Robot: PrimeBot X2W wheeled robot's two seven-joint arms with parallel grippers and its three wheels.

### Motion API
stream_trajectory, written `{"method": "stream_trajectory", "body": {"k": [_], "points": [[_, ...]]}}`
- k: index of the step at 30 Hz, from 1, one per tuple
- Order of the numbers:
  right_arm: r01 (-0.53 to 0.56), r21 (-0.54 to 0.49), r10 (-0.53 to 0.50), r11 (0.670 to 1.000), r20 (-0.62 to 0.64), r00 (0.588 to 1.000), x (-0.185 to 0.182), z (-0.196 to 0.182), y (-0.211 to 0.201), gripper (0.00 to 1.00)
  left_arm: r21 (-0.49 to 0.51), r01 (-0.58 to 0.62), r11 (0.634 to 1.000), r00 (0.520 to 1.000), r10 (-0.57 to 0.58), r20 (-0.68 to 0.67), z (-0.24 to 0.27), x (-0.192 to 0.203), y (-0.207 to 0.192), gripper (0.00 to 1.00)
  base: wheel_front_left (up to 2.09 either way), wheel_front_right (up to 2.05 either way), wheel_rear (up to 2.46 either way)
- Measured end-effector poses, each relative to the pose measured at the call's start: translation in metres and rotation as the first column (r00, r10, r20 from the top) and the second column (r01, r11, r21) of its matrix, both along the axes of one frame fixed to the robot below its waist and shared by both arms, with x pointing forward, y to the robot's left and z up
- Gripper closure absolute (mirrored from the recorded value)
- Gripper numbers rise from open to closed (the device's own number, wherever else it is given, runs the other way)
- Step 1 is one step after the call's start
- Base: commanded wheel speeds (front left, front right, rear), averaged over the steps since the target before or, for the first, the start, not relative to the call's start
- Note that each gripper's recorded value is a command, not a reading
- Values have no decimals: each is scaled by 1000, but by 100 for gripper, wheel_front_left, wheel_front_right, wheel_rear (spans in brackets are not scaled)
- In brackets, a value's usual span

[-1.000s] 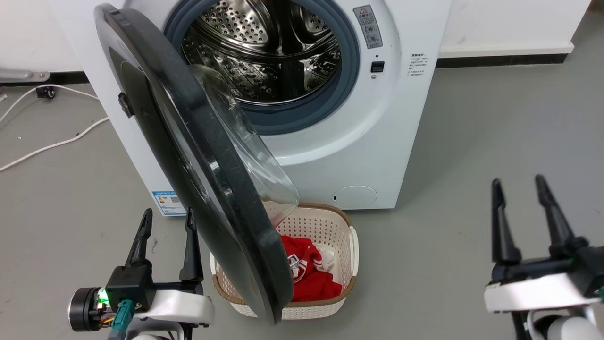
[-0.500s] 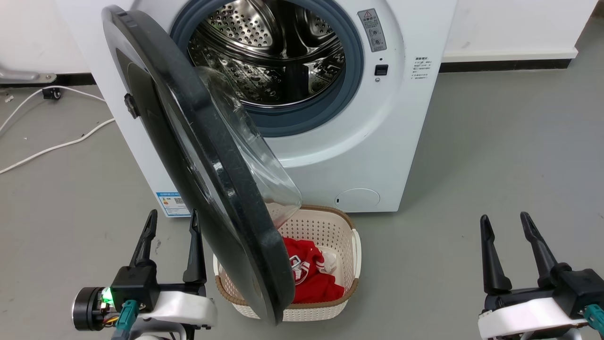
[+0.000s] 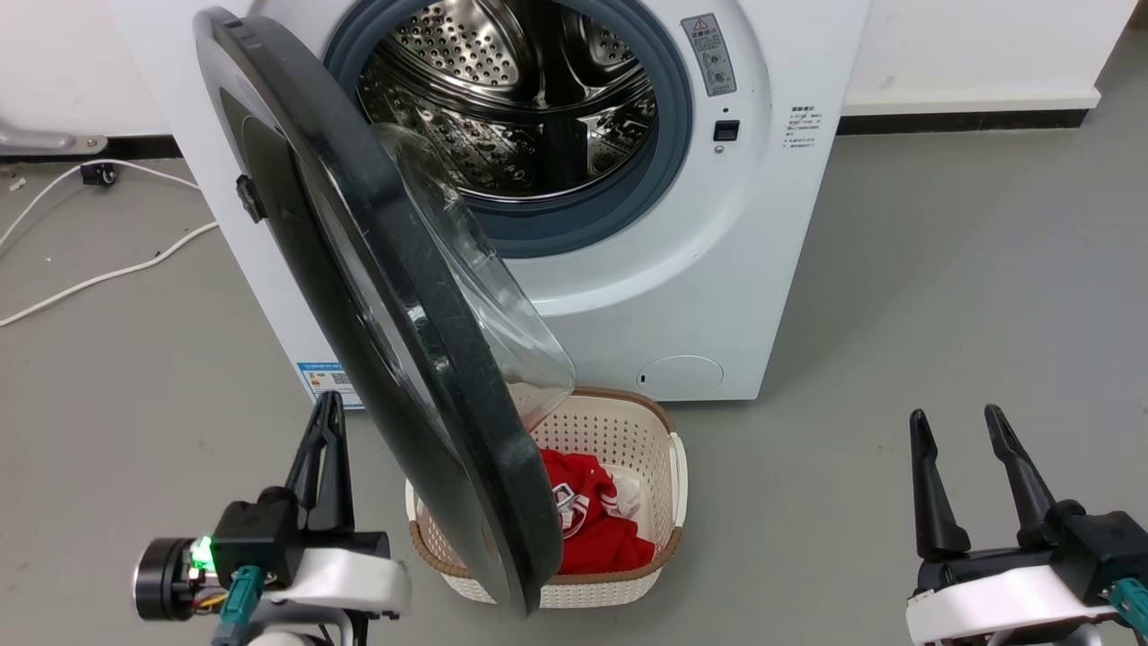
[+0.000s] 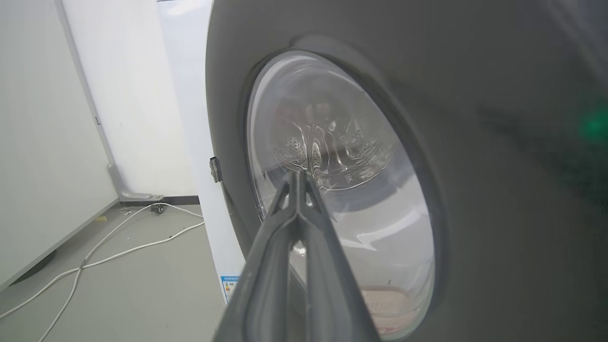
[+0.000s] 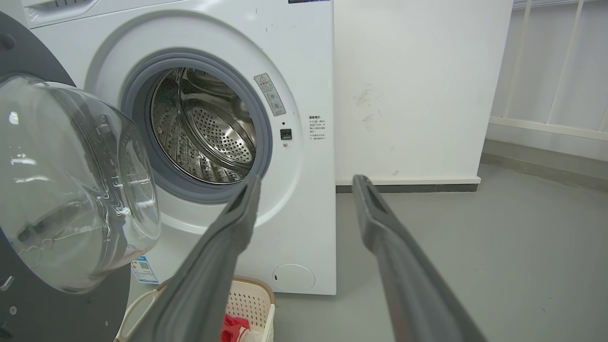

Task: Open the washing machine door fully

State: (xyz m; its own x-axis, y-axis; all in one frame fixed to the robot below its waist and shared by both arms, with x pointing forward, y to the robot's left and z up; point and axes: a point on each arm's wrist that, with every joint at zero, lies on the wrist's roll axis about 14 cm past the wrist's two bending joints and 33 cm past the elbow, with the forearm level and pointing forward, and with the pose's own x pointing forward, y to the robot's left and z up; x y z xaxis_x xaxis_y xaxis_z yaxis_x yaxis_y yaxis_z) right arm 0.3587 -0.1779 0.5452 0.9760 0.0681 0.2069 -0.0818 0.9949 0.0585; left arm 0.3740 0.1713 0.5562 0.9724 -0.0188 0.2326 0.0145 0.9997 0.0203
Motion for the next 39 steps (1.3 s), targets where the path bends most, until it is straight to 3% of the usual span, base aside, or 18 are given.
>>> {"method": "stream_trajectory", "body": {"k": [6,11,18,23,26,29,34,39], "points": [[-4,10,4,1000,-7,1000,1,-2,1,0,-10,-27,1000,994,27,103,34,2,9,100,0,0,0],[-5,16,5,1000,-11,1000,2,-4,2,0,3,-42,999,955,40,292,95,-2,14,100,0,0,0],[-1,21,2,1000,-12,1000,2,-4,0,0,45,-2,999,810,-25,585,190,-38,-6,100,0,0,0],[4,29,-3,1000,-17,1000,2,-5,-1,0,96,124,988,699,-155,698,227,-68,-44,100,0,0,0],[5,31,-4,1000,-19,1000,2,-6,-2,0,123,266,956,669,-275,691,225,-77,-77,100,0,0,0],[9,36,-8,999,-25,1000,1,-8,-3,0,126,394,911,676,-380,631,205,-79,-107,100,0,0,0],[15,40,-14,999,-31,999,-1,-10,-5,0,87,530,843,738,-510,442,141,-75,-142,100,0,0,0],[16,46,-15,999,-37,999,-1,-12,-5,0,4,599,801,787,-590,180,57,-80,-160,100,0,0,0]]}}
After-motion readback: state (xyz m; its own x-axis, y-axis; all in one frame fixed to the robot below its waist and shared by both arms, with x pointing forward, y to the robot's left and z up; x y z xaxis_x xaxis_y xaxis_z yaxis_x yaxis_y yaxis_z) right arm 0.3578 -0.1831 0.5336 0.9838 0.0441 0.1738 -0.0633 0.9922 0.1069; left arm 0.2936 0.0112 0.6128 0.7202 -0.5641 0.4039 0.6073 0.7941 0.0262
